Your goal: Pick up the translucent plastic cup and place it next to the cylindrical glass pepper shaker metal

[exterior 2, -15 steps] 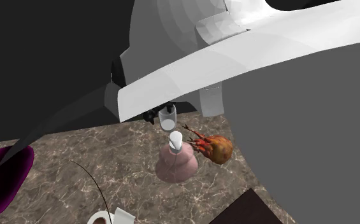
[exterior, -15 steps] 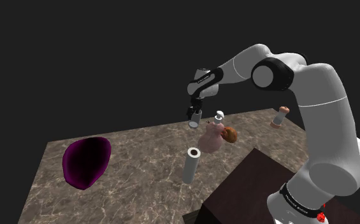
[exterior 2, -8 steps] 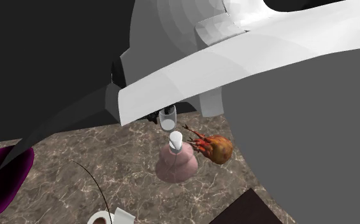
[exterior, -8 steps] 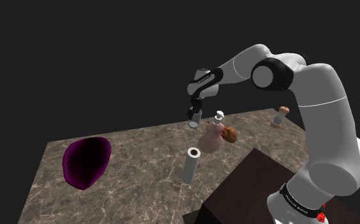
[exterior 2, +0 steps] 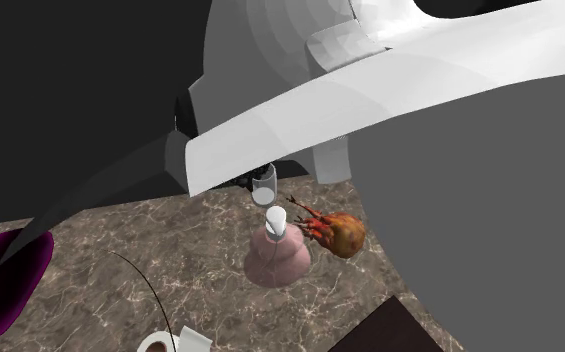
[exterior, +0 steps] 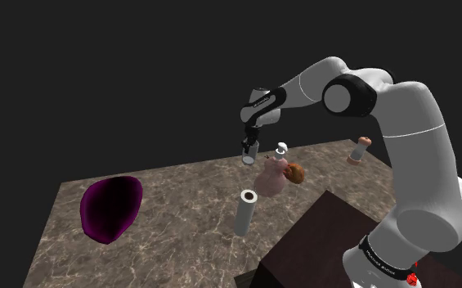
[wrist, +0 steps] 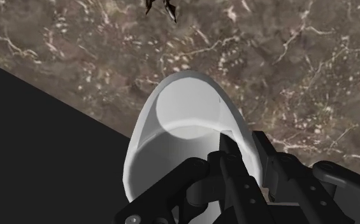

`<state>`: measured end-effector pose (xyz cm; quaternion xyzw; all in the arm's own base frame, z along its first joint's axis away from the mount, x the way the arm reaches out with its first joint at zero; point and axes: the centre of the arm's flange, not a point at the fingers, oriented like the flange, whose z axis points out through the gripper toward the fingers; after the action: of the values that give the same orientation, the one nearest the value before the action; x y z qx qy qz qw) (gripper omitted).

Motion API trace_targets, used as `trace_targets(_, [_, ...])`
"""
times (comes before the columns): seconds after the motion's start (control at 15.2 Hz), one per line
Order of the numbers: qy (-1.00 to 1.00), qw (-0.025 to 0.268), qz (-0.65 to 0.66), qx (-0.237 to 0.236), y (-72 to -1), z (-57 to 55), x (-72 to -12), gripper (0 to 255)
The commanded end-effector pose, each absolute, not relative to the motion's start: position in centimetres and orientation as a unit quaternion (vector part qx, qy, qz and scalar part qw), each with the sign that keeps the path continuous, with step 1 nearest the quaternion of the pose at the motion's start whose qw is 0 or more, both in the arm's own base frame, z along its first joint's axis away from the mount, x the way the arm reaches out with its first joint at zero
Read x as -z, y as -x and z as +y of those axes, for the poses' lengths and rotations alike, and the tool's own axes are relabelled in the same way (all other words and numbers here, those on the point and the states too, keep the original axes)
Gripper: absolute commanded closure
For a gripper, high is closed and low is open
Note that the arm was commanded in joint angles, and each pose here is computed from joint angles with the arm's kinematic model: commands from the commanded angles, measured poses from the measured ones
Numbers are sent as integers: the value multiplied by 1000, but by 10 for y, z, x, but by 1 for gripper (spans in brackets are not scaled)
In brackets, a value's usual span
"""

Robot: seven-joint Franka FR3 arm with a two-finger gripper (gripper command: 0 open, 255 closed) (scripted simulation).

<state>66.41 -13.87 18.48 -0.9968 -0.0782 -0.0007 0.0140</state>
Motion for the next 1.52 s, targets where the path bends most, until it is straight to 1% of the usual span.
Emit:
trace_targets(0.0, [997, 14, -78, 0, -664, -139, -184, 255])
trace_targets(1.45, [997, 14, -78, 0, -664, -139, -301, 255])
